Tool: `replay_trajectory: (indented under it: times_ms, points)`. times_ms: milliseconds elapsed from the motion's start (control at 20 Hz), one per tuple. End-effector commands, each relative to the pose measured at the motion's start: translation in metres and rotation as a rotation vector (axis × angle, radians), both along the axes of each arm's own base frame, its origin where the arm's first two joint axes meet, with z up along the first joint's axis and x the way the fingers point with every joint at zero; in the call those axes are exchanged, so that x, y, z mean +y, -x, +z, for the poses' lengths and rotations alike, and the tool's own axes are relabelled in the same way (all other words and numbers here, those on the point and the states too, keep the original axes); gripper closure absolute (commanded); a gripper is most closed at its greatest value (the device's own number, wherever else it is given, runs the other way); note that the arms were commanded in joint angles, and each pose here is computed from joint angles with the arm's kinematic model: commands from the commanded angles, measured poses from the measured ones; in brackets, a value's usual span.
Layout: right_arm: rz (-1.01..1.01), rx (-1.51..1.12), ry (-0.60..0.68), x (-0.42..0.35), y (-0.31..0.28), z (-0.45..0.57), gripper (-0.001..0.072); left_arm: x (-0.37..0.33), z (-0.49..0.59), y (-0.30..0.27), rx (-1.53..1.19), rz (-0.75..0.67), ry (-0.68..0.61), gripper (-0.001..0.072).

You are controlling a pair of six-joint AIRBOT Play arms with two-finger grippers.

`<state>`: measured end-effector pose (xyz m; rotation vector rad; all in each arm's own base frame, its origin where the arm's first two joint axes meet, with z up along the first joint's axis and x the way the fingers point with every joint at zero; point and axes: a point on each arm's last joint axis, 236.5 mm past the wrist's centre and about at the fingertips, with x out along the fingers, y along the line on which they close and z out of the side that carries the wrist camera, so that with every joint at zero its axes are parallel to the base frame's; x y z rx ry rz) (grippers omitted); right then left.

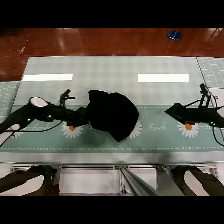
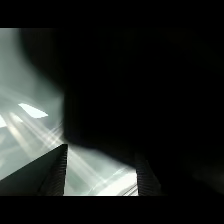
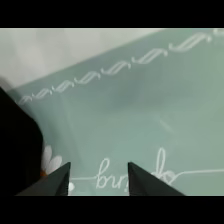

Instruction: Fold the shirts.

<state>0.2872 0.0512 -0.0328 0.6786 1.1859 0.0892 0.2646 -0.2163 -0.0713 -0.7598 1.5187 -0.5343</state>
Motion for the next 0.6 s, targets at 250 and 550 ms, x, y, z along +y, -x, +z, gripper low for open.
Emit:
replay_trajectory:
  times_ms: [250,550]
  points:
    - [0.109,0.098,-0.055,0.058,0.014,-0.041,0.0297,-0.046,-0.018,-0.014,0.063,-0.107,0.038,0.0478]
    - [0.145,0.159,-0.142,0.102,0.015,-0.063,0.0298,-0.050,-0.010,-0.015,0.034,-0.176,0.067,0.0682]
